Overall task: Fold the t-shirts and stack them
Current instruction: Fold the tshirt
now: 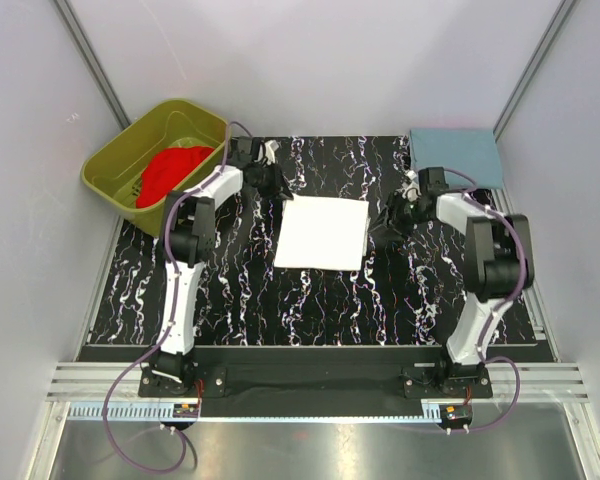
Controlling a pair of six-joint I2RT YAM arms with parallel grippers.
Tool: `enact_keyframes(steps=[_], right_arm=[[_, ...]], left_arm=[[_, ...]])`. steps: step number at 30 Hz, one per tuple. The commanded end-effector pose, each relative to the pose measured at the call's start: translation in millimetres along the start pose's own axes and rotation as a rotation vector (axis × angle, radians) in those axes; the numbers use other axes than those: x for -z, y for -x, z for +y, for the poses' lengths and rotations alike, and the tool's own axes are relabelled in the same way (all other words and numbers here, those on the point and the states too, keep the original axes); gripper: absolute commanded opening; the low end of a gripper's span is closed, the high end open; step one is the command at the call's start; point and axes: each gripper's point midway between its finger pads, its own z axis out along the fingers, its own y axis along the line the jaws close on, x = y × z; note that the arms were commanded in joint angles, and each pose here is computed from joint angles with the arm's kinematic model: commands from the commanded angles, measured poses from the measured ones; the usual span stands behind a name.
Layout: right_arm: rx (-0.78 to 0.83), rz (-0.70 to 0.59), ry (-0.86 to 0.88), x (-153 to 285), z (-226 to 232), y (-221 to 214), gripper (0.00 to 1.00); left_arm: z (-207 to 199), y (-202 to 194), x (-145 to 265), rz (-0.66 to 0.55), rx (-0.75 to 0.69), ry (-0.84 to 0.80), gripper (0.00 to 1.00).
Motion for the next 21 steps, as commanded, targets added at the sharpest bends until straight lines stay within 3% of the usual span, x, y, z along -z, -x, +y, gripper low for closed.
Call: enact_keyframes(steps=[1, 2, 3, 5, 10, 12, 18, 21], right_arm=[[0.051, -0.081, -0.062, 46.1, 23.5, -9.4, 0.49], [0.05, -0.086, -0.079, 49.9, 24.5, -13.5, 0.45], [0.055, -0.088, -0.071, 53.5, 31.1, -16.6, 0.36], [0.079, -0.082, 0.012, 60.0, 57.1, -24.8, 0.3], [0.192, 0.015, 0.212, 31.8, 108.9, -55.6, 0.26], [0.2, 0.035, 0.284, 17.8, 109.0, -62.0, 0.26], [0.095, 0.167, 0.231, -43.0, 46.1, -93.5, 0.26], [0.077, 0.191, 0.217, -50.3, 30.3, -106.5, 0.25]], left_arm=[[-8.6, 11.3, 0.1, -0.02, -0.041, -0.034, 0.12], [-6.9, 11.6, -0.8, -0.021, -0.036, -0.031, 0.0], [-6.1, 10.7, -1.6, -0.018, -0.024, -0.029, 0.0], [-0.6, 9.4, -5.6, -0.018, -0.006, -0.012, 0.0], [2.4, 11.4, -9.1, -0.041, 0.036, -0.008, 0.0], [2.3, 12.4, -10.2, -0.051, 0.039, -0.012, 0.0], [16.1, 11.8, -14.8, -0.062, 0.049, 0.034, 0.0], [22.3, 10.1, -17.8, -0.059, 0.064, 0.04, 0.0]])
